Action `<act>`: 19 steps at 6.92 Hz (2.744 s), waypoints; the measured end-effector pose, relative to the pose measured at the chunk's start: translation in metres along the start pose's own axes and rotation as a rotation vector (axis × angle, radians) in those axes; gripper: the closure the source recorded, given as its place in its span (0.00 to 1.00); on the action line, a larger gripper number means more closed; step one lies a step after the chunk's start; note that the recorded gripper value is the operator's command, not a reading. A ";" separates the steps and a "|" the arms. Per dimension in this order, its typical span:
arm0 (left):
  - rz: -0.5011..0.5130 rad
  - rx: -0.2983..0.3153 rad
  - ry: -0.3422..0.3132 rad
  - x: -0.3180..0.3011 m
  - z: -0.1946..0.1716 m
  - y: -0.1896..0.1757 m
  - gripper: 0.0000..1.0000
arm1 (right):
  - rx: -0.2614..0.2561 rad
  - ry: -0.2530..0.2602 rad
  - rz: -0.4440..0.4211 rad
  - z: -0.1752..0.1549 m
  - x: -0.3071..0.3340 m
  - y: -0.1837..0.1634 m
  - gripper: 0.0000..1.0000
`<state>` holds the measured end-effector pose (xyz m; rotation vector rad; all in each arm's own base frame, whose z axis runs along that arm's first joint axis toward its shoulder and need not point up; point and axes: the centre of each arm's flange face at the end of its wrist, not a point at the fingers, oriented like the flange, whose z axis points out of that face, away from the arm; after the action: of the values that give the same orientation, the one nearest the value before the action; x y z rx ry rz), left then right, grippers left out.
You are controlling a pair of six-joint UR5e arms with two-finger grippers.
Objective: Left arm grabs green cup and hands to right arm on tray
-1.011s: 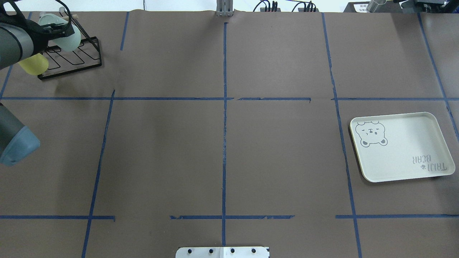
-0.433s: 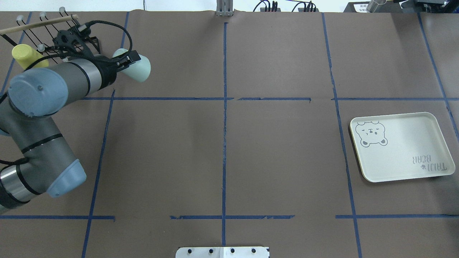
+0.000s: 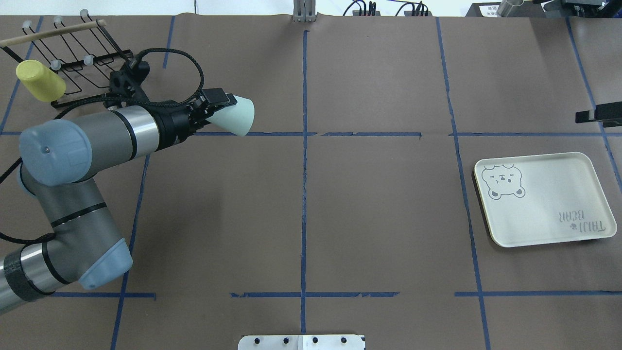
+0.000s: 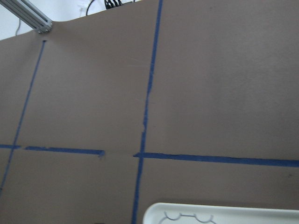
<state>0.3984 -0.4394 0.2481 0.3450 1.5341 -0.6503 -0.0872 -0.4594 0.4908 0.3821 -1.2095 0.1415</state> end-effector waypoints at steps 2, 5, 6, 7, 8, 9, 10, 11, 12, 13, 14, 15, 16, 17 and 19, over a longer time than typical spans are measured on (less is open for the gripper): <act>-0.101 -0.097 0.125 0.004 -0.007 0.029 0.54 | 0.065 -0.165 0.119 0.024 -0.055 0.009 0.00; -0.143 -0.208 0.245 -0.005 -0.011 0.069 0.54 | 0.034 -0.451 0.228 0.059 -0.133 0.035 0.00; -0.152 -0.244 0.288 -0.016 -0.008 0.082 0.54 | 0.017 -0.540 0.241 0.069 -0.156 0.047 0.00; -0.161 -0.269 0.339 -0.023 -0.006 0.088 0.54 | 0.002 -0.625 0.248 0.083 -0.175 0.066 0.00; -0.193 -0.287 0.375 -0.021 -0.005 0.091 0.54 | 0.001 -0.704 0.261 0.098 -0.192 0.092 0.00; -0.239 -0.303 0.394 -0.014 -0.004 0.093 0.54 | 0.006 -0.791 0.285 0.112 -0.209 0.120 0.00; -0.267 -0.311 0.408 -0.007 -0.003 0.095 0.54 | -0.006 -0.870 0.310 0.123 -0.230 0.146 0.00; -0.279 -0.315 0.418 -0.002 -0.002 0.096 0.54 | -0.027 -0.914 0.327 0.132 -0.251 0.160 0.00; -0.285 -0.317 0.421 0.001 -0.002 0.096 0.54 | -0.050 -0.923 0.350 0.141 -0.272 0.165 0.00; -0.290 -0.318 0.421 0.001 -0.002 0.097 0.54 | -0.072 -0.917 0.384 0.150 -0.294 0.164 0.00; -0.293 -0.318 0.420 0.001 -0.002 0.097 0.54 | -0.077 -0.912 0.410 0.155 -0.310 0.160 0.00; -0.295 -0.319 0.421 0.002 -0.001 0.097 0.54 | -0.068 -0.913 0.428 0.160 -0.321 0.157 0.00; -0.301 -0.323 0.423 0.004 -0.001 0.098 0.54 | -0.059 -0.919 0.439 0.165 -0.330 0.155 0.00; -0.323 -0.332 0.424 0.007 -0.002 0.099 0.54 | -0.054 -0.926 0.452 0.169 -0.337 0.154 0.00; -0.355 -0.349 0.432 0.014 -0.002 0.102 0.54 | -0.050 -0.938 0.469 0.172 -0.345 0.153 0.00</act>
<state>0.4559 -0.3603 0.2156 -0.0642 2.1128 -0.5883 -0.4082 -0.3471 0.2534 0.0952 -2.2177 0.3580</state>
